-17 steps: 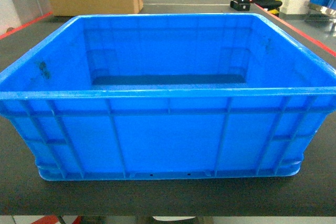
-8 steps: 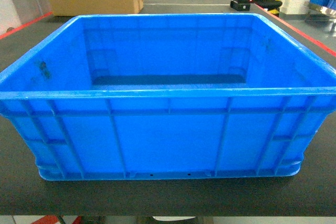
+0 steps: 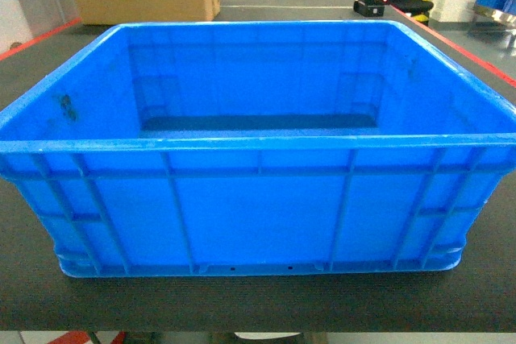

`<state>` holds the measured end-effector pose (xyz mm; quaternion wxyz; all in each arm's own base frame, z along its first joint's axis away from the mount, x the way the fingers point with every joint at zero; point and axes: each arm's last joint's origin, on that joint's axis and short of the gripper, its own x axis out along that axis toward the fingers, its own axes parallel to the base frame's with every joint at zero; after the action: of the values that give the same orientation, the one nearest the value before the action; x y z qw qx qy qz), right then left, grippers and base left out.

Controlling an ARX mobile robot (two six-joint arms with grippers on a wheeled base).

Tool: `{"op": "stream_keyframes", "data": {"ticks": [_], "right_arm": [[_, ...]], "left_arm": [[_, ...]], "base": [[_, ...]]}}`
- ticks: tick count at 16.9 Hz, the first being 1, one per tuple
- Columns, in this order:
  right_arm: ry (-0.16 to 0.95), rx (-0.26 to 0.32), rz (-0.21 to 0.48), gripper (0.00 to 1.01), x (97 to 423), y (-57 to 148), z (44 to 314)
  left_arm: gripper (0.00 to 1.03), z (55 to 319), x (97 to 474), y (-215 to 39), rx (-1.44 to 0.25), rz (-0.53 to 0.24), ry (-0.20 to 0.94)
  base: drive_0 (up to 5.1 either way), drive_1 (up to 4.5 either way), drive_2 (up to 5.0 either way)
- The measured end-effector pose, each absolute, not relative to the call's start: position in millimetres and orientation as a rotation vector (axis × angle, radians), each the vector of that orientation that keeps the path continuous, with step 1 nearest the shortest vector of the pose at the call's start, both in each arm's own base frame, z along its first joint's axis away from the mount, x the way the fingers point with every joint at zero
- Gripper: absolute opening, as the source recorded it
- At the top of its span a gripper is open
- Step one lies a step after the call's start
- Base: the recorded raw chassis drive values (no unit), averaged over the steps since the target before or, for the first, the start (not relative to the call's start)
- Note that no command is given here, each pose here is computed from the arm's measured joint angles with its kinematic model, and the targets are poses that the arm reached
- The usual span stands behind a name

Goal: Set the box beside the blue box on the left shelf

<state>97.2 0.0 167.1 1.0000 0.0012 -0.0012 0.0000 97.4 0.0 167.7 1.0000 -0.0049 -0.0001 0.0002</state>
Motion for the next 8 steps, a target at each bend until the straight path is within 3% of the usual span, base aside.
{"op": "stream_keyframes", "data": {"ticks": [8], "right_arm": [[-0.003, 0.002, 0.0, 0.98, 97.2, 0.0, 167.1]], "left_arm": [[0.98, 167.7, 97.4, 0.0, -0.01, 0.0, 0.0]], "base": [[0.0, 0.0, 0.0]]}}
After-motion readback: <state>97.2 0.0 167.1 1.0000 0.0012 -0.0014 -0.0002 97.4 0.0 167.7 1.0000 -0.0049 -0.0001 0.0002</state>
